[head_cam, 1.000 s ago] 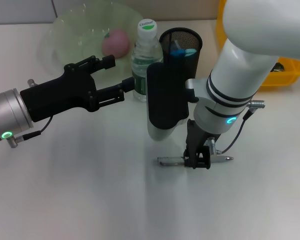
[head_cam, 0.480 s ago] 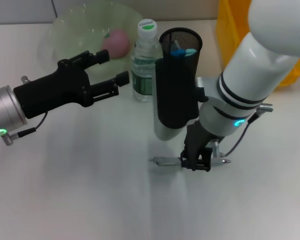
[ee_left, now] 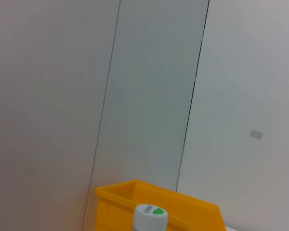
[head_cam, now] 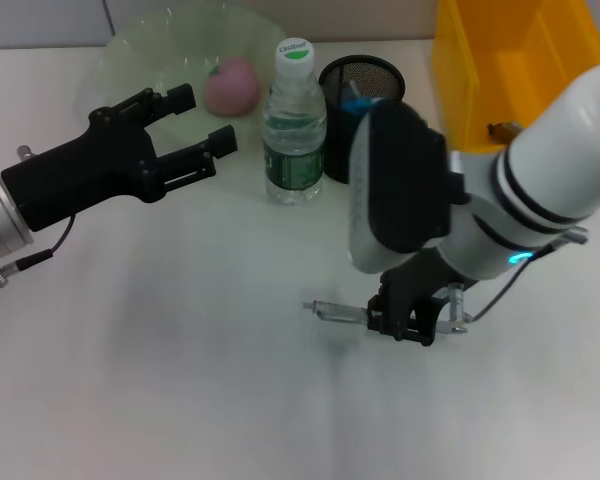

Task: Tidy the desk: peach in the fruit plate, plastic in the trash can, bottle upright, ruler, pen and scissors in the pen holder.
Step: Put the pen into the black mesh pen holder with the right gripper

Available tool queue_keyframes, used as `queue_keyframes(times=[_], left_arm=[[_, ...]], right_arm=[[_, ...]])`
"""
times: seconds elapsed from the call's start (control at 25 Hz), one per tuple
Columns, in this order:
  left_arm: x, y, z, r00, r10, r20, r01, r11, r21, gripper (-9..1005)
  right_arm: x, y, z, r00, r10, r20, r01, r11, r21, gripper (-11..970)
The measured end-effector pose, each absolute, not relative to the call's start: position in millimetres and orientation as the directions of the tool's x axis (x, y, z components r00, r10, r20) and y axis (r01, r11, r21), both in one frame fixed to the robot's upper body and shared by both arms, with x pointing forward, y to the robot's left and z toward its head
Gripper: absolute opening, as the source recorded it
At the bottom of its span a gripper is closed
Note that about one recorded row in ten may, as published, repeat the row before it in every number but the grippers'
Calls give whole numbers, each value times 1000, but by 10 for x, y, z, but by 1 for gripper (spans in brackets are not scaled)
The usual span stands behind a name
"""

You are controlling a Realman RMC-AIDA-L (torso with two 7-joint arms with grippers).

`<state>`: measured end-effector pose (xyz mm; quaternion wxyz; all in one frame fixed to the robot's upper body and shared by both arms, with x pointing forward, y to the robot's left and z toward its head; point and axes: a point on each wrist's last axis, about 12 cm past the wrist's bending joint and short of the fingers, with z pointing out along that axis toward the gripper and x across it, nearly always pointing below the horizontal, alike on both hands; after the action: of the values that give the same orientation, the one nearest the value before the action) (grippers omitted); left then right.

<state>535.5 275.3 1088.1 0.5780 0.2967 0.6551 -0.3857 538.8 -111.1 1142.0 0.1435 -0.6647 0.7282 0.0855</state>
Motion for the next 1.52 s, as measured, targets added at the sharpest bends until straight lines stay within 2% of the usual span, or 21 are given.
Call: queue_keyframes(times=[0.44,0.8,1.28,1.52], left_arm=[[5351,2776,10884,-155,-62,-986,830,533,-165,815],[5354,2776,10886,-155,-62,-986,830,533,-164,815],[5331,2762,10879,-159,-64,-985,839,517,-169,815],[5320,2739,10872,-162,-67,-985,844,508,-173,815]], right_arm=[[5225,-1497,11582,-169,-867,-469,-965,242,-99,141],[5075,-1759,11702,-211,-746,-632,-949,311,-50,143],[5054,-2053,11893,-172,-543,-822,-934,356,-39,146],[5178,-2236,11945,-102,-338,-936,-915,402,-46,148]])
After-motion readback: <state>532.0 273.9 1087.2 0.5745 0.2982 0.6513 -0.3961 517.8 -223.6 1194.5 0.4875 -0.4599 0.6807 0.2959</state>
